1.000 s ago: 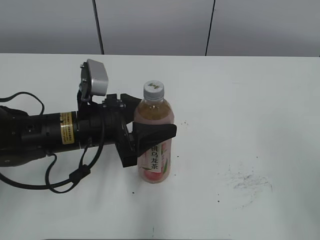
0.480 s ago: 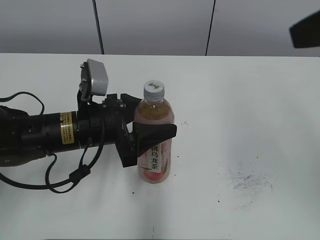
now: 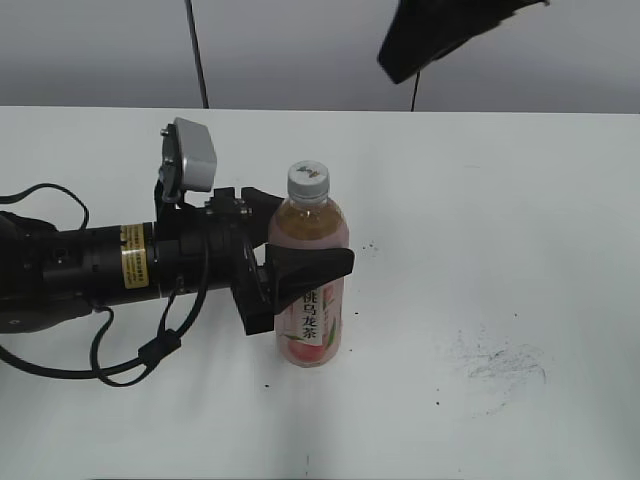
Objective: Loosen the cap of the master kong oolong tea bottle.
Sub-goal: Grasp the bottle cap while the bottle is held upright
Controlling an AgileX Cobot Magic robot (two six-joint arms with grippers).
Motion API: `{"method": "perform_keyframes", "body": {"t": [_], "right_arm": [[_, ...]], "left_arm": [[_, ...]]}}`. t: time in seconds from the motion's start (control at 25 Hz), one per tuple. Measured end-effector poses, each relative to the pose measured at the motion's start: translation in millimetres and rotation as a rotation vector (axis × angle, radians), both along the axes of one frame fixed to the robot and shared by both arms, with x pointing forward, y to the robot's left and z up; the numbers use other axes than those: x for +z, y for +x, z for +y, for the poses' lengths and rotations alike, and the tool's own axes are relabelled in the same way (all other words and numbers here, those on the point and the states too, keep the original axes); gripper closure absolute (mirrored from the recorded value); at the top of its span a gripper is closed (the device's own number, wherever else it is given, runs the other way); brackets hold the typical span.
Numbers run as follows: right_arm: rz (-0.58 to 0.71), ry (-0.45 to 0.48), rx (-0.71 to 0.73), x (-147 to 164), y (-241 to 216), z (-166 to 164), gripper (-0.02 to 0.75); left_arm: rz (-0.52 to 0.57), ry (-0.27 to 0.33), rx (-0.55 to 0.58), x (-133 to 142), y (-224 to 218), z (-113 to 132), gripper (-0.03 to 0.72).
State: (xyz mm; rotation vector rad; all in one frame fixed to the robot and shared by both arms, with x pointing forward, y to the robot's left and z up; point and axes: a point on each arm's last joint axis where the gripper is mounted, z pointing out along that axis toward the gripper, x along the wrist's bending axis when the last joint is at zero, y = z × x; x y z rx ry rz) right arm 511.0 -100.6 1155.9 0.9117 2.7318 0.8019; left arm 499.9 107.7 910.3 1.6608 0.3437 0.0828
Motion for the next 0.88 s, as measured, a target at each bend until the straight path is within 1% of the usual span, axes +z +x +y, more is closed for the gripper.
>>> {"method": "perform_keyframes", "body": {"t": [0.08,0.24,0.36,0.48,0.56,0.76,0.88], "right_arm": [[0.039,-0.012,-0.024,-5.7,5.8,20.0,0.363],[0.126,-0.029,-0.099,-28.6,13.5,54.4,0.363],[0.173,-0.066,-0.159,-47.5,14.9,70.2,0.363],[0.182,-0.108,-0.224,-58.9,17.7,74.6,0.363],[0.186,-0.114,-0.246,-60.8,18.8,74.3,0.363],[0.241,-0.076,-0.254,-62.4,16.4,79.5,0.356],[0.266,-0.074,-0.254,-67.7,17.0,82.6,0.342]], "left_arm": [[0.000,0.000,0.000,0.0,0.0,0.0,0.239],[0.000,0.000,0.000,0.0,0.0,0.0,0.239],[0.000,0.000,0.000,0.0,0.0,0.0,0.239],[0.000,0.000,0.000,0.0,0.0,0.0,0.239],[0.000,0.000,0.000,0.0,0.0,0.0,0.239],[0.000,0.000,0.000,0.0,0.0,0.0,0.239],[0.000,0.000,0.000,0.0,0.0,0.0,0.239]]}}
